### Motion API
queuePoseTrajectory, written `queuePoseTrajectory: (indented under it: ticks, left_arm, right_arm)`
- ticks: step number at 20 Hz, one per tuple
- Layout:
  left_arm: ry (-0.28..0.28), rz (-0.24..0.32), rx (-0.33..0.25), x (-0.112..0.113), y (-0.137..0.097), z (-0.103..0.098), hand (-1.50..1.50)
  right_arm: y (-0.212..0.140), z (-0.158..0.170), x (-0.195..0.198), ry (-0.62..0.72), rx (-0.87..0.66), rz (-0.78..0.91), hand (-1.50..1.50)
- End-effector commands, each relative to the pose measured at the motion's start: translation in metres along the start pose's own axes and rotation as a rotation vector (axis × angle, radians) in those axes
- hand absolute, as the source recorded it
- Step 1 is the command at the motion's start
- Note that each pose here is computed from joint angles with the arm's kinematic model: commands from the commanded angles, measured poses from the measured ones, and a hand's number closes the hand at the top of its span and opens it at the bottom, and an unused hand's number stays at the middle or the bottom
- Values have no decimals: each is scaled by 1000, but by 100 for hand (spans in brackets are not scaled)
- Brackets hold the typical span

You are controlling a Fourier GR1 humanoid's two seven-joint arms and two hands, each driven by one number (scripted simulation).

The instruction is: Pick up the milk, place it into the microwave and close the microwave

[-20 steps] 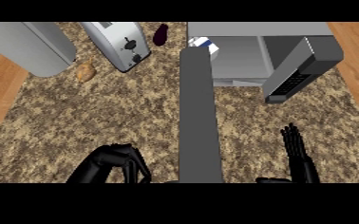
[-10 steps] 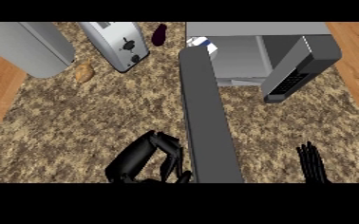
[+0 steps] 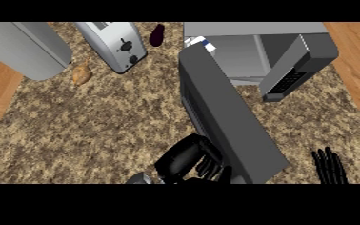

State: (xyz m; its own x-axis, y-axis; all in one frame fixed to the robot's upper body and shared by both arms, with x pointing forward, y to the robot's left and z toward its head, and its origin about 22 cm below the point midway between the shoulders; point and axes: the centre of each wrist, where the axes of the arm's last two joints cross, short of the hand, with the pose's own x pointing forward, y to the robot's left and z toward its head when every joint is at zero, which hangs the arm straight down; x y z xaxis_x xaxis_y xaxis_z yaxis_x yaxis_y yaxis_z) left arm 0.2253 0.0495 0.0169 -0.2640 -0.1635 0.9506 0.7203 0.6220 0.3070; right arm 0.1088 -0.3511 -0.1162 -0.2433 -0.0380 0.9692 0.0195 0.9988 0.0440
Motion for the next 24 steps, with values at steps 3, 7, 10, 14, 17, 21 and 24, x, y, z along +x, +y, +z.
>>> queuePoseTrajectory:
  ticks: [3,7,10,14,17,21,24]
  left_arm:
    - [101,-12,-42,-16,-20,-27,150]
    - [167,3,-42,-18,-46,-26,150]
    - [161,20,32,-15,-28,-43,150]
    - [118,71,151,-9,-15,-55,150]
    - [48,120,216,0,-6,-63,-150]
    - [24,115,343,0,15,-75,150]
    - [25,122,421,0,26,-82,150]
  right_arm:
    - [10,-11,23,-134,135,-129,-150]
    - [13,-24,34,-181,171,-158,-150]
    - [17,-31,45,-184,198,-167,-150]
    - [24,-45,62,-215,241,-190,-150]
    - [28,-47,67,-194,270,-167,-150]
    - [30,-51,77,-215,286,-193,-150]
    - [26,-53,88,-198,328,-201,-150]
